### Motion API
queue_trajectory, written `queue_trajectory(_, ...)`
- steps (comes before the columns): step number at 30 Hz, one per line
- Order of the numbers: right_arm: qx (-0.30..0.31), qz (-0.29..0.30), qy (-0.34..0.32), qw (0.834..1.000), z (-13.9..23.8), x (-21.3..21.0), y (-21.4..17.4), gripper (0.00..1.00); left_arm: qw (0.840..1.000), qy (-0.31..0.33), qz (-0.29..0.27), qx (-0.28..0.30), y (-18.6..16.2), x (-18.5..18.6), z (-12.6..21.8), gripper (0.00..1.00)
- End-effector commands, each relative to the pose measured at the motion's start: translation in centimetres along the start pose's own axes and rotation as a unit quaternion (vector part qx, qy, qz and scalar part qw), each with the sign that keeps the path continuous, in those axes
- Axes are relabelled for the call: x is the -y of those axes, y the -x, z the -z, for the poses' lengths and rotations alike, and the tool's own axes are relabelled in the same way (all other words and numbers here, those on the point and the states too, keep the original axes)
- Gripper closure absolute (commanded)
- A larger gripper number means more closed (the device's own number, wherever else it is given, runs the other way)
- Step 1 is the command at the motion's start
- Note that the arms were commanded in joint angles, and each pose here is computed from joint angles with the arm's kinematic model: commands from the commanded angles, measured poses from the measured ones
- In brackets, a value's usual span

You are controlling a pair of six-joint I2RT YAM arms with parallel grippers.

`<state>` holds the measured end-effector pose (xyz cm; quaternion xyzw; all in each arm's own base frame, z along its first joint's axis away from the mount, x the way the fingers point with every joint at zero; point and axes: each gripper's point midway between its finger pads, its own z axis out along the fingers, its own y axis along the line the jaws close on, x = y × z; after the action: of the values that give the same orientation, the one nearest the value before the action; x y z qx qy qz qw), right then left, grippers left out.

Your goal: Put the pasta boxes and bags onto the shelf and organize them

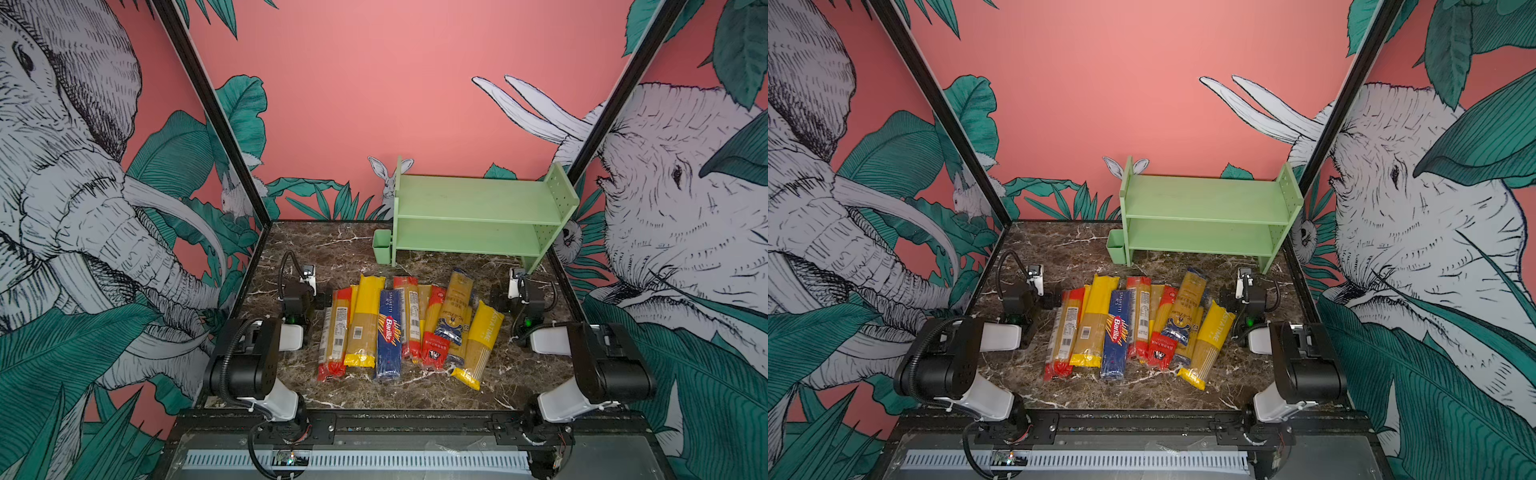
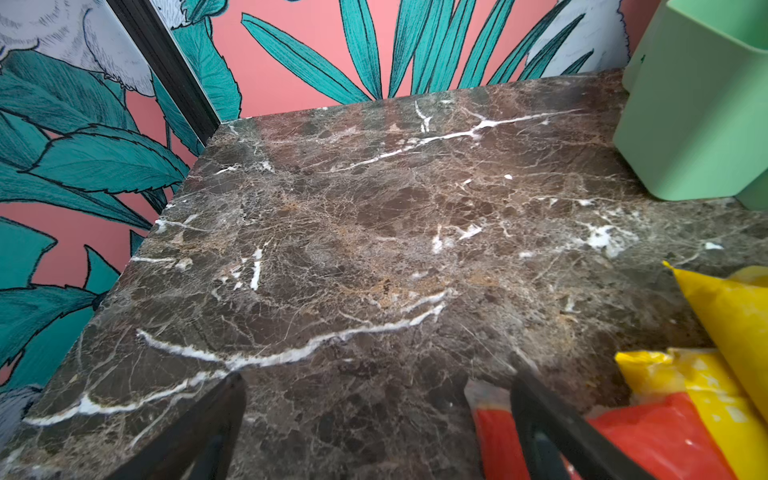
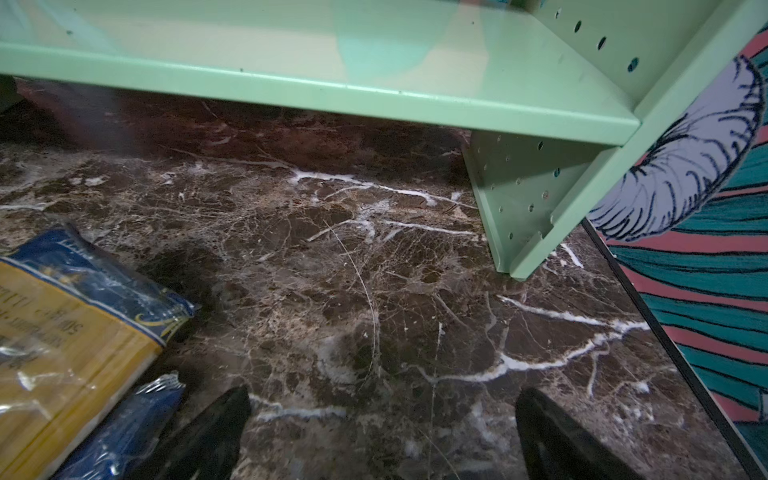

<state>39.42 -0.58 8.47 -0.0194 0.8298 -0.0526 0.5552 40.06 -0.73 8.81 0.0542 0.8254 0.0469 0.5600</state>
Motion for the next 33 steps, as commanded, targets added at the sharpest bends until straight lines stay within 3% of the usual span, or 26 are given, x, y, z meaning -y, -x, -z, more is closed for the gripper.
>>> queue_trajectory(1, 0.02, -0.004, -0.006, 1.0, -0.12, 0.36, 1.08, 0.01, 1.0, -0.002, -0.003, 0.008, 0.63, -0.1, -0.09, 0.0)
queue_trajectory(33, 0.021, -0.003, -0.002, 1.0, -0.12, 0.23, 1.13, 0.01, 1.0, -0.002, -0.004, 0.009, 0.63, -0.09, 0.01, 0.0)
